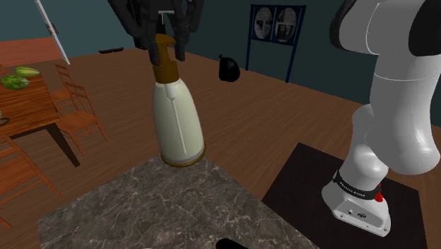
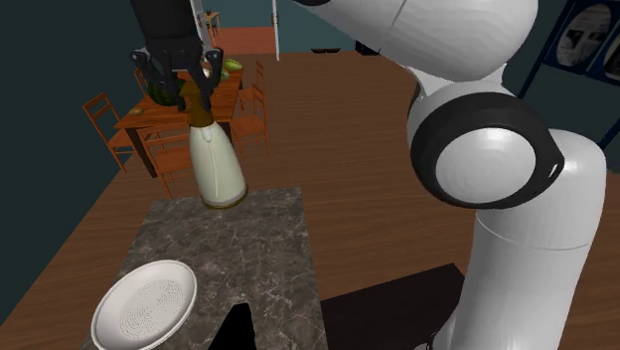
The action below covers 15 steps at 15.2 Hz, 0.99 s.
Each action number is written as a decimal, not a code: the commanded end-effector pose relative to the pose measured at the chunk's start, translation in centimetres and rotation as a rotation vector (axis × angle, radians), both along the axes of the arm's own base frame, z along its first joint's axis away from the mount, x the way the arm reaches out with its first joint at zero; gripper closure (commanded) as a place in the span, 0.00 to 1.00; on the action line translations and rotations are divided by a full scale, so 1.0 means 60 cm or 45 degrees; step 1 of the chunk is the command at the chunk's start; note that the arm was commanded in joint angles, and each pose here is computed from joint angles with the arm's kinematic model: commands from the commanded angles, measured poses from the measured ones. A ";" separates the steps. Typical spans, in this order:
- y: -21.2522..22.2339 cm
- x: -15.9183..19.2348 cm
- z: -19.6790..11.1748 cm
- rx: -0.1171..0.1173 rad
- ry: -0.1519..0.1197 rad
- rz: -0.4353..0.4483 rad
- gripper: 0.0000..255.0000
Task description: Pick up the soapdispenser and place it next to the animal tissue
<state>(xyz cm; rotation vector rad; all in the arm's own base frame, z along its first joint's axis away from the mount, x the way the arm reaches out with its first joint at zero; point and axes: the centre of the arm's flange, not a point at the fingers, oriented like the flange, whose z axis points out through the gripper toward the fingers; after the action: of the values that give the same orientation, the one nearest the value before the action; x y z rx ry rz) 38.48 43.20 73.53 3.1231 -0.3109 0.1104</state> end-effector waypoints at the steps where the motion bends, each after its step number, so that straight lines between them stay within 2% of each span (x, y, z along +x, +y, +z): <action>1: 0.014 -0.036 0.023 -0.001 0.000 -0.001 1.00; 3: 0.029 -0.066 0.046 -0.001 0.000 -0.001 1.00; 15: 0.029 -0.066 -0.059 -0.001 0.000 -0.001 1.00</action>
<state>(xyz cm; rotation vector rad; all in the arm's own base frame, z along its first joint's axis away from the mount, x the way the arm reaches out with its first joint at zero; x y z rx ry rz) 34.50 44.92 70.63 3.1213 -0.3114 0.1090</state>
